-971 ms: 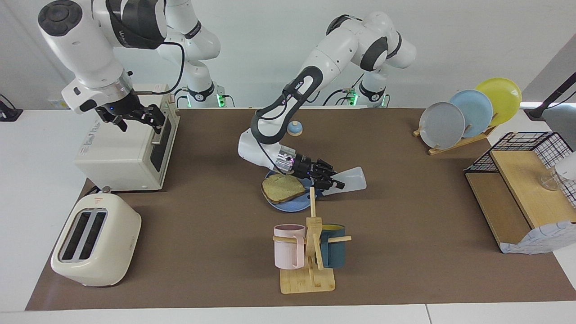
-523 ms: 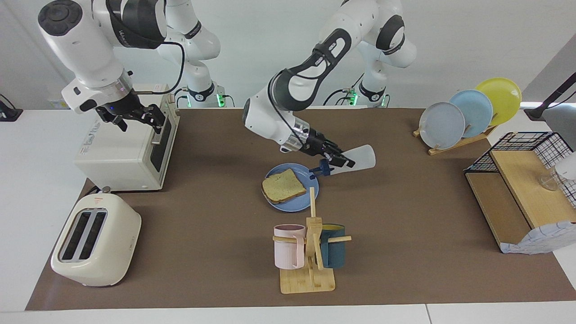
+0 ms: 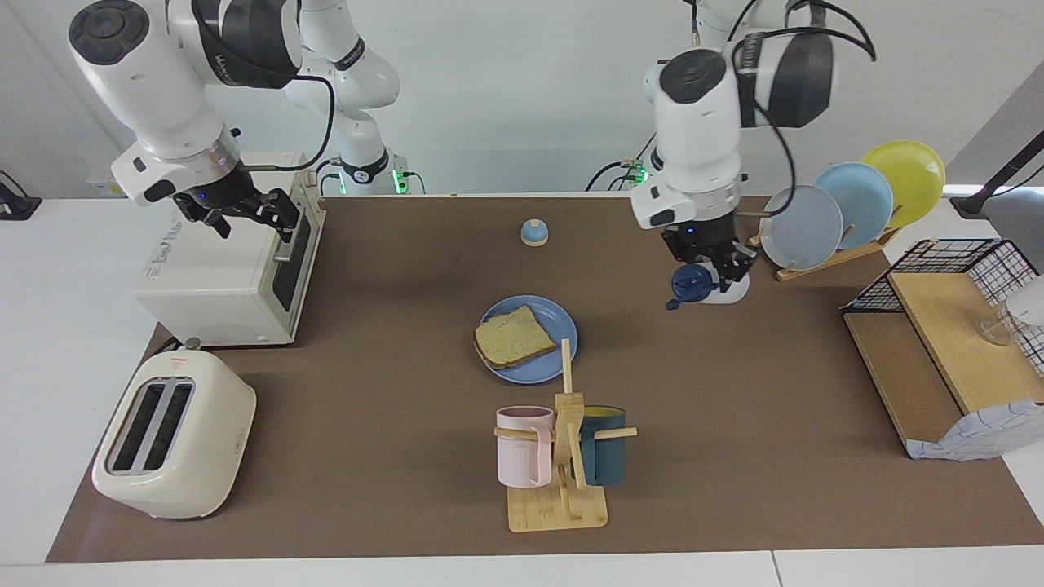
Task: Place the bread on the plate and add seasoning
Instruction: 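Set the bottle back near the mug rack with the left gripper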
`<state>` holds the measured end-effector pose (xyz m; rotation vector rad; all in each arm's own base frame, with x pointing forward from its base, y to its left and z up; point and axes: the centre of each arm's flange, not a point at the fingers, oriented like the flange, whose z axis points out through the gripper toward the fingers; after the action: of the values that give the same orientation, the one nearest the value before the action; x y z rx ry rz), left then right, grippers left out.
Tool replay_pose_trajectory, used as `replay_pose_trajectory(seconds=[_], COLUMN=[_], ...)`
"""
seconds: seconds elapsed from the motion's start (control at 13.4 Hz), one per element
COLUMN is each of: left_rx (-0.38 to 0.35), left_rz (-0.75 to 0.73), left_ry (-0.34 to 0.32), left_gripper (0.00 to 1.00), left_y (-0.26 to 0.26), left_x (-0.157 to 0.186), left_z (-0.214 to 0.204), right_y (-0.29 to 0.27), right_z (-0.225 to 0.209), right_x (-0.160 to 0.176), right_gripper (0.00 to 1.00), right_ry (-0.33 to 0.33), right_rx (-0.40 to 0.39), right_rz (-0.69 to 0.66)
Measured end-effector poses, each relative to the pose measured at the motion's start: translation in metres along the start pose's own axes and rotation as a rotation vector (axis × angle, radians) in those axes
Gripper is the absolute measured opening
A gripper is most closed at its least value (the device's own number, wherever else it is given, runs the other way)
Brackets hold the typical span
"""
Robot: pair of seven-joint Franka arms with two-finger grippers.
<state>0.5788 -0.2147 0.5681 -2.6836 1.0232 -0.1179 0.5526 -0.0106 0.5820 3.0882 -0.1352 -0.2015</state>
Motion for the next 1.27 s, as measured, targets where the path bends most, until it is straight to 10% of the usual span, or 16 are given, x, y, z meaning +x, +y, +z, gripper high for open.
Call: replay_pose_trajectory(seconds=[0.75, 1.27], left_rx=[-0.087, -0.085], left_rz=[-0.57, -0.559], left_ry=[0.632, 0.72], left_gripper=[0.41, 0.41], left_y=[-0.026, -0.035], left_x=[0.007, 0.015], left_z=[0.111, 0.188], right_y=[0.0, 0.0], right_z=[0.0, 0.0], right_x=[0.0, 0.0], right_gripper=[1.0, 1.0], right_ry=[0.0, 0.0], right_rx=[0.0, 0.0], right_rz=[0.0, 0.0])
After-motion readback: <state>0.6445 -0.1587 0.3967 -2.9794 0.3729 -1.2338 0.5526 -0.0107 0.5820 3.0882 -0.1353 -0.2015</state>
